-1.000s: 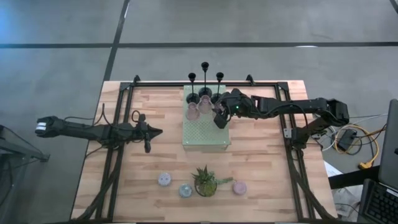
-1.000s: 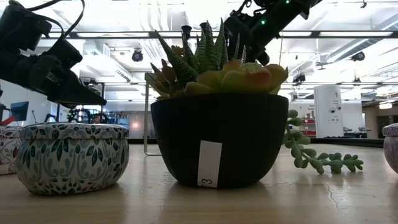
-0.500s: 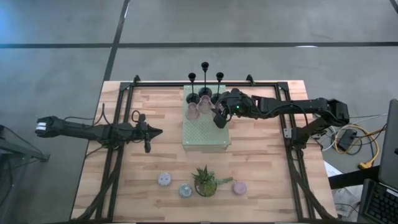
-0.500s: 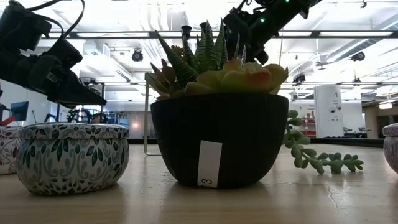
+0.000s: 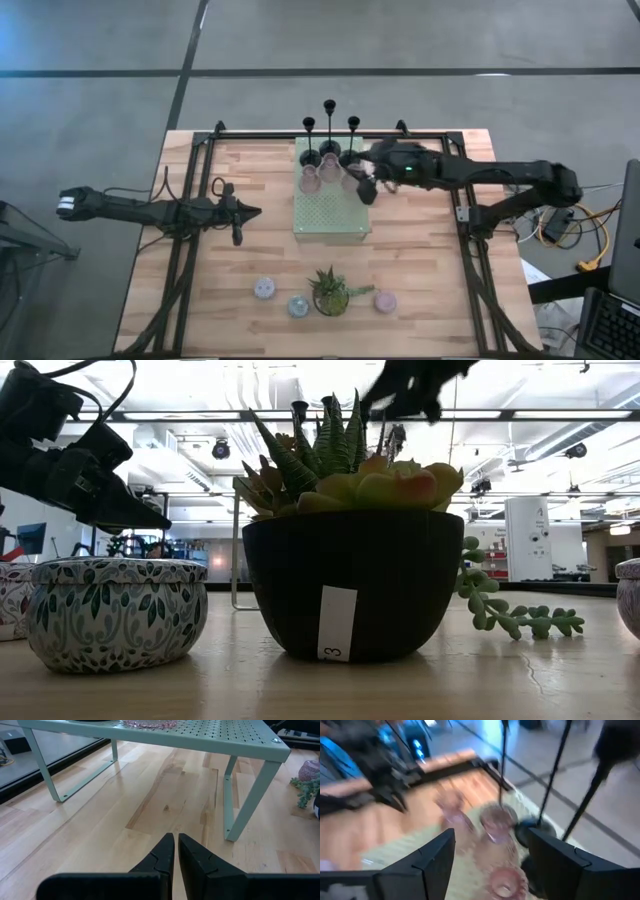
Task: Pick & Place candle stick holders
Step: Put the pink patterned scented candle on the shelf
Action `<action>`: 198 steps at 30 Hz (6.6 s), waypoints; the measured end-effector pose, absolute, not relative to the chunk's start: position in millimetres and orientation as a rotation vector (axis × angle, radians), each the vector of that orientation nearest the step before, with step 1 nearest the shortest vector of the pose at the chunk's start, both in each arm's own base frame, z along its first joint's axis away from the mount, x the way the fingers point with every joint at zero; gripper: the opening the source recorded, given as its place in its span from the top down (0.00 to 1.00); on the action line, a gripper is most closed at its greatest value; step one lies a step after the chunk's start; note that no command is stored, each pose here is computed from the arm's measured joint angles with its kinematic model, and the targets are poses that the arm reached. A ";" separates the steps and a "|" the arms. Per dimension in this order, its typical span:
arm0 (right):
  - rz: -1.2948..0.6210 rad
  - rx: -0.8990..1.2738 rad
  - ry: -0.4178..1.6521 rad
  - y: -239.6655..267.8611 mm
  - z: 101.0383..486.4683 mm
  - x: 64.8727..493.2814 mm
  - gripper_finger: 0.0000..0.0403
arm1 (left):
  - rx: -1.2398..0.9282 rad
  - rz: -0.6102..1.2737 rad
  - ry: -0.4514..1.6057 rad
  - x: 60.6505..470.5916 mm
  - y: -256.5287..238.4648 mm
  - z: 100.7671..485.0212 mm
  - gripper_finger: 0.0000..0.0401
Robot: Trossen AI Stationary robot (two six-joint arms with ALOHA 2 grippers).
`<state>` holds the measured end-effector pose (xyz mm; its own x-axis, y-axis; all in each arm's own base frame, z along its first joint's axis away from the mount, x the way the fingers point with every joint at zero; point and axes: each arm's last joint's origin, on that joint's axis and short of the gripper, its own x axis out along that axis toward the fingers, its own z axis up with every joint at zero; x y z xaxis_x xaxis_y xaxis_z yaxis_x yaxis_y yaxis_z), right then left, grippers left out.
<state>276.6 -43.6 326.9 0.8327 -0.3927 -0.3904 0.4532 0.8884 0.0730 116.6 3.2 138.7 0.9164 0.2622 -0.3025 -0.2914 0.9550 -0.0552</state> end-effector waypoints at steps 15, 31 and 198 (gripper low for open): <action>-0.231 0.271 0.299 9.8 382.7 162.7 0.60 | -0.100 0.285 0.297 116.6 3.2 138.7 0.93; 0.032 0.548 0.825 66.3 347.5 125.6 0.60 | -0.100 0.285 0.297 116.6 3.1 138.7 0.93; -0.652 0.927 1.158 11.7 280.5 340.7 0.29 | -0.100 0.285 0.298 116.6 3.2 138.6 0.93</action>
